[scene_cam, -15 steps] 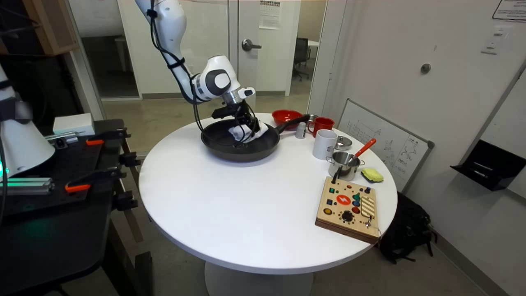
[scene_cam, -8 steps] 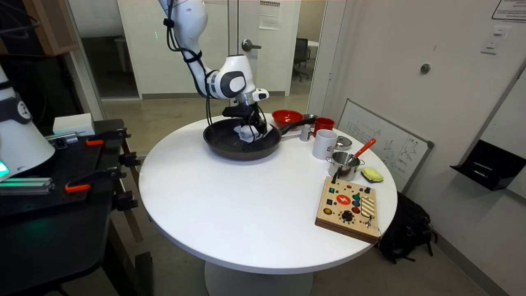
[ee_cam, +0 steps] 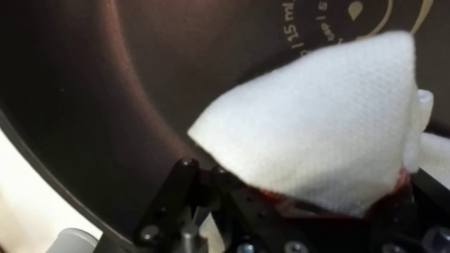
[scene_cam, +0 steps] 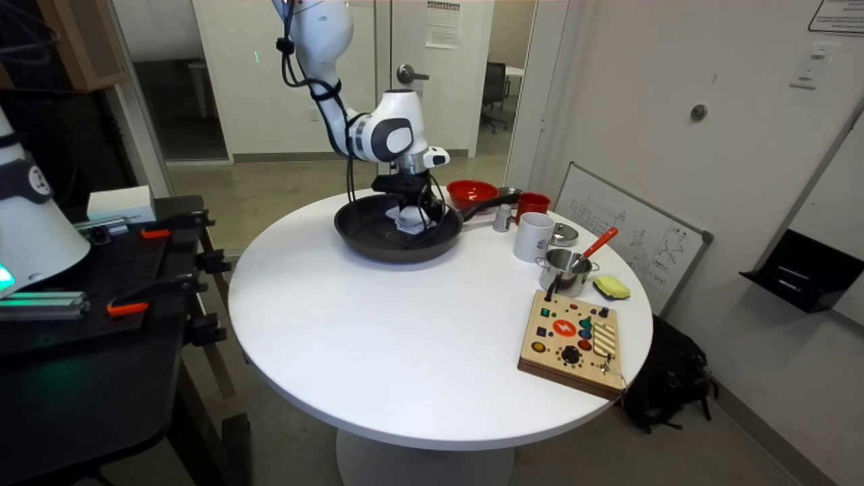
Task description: Wipe the pan with the dish cloth
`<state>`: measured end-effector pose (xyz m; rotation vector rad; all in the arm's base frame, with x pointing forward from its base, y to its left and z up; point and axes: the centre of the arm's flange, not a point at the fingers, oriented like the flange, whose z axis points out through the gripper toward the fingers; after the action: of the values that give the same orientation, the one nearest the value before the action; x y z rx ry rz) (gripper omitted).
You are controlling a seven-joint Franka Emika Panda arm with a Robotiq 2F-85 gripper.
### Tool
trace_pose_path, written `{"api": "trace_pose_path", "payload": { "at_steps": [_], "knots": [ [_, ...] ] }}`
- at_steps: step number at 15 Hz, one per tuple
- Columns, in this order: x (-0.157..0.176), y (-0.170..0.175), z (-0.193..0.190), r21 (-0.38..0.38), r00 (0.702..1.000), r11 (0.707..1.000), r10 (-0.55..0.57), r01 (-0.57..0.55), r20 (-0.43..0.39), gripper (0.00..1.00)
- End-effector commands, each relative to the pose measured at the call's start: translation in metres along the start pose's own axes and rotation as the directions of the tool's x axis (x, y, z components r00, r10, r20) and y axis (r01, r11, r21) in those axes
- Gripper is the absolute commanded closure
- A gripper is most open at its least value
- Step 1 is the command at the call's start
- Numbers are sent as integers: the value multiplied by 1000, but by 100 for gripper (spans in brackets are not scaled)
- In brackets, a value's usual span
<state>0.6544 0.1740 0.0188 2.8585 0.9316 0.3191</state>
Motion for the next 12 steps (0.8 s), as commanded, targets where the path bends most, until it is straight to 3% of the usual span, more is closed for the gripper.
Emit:
{"api": "trace_pose_path", "payload": {
  "at_steps": [1,6,12],
  "knots": [
    [-3,-2,30,-100,1000,995,-22,21,-9,100],
    [-5,0,29,-190,998,981,-51,45,-30,100],
    [-14,5,21,-197,997,978,-75,68,-26,100]
  ]
}}
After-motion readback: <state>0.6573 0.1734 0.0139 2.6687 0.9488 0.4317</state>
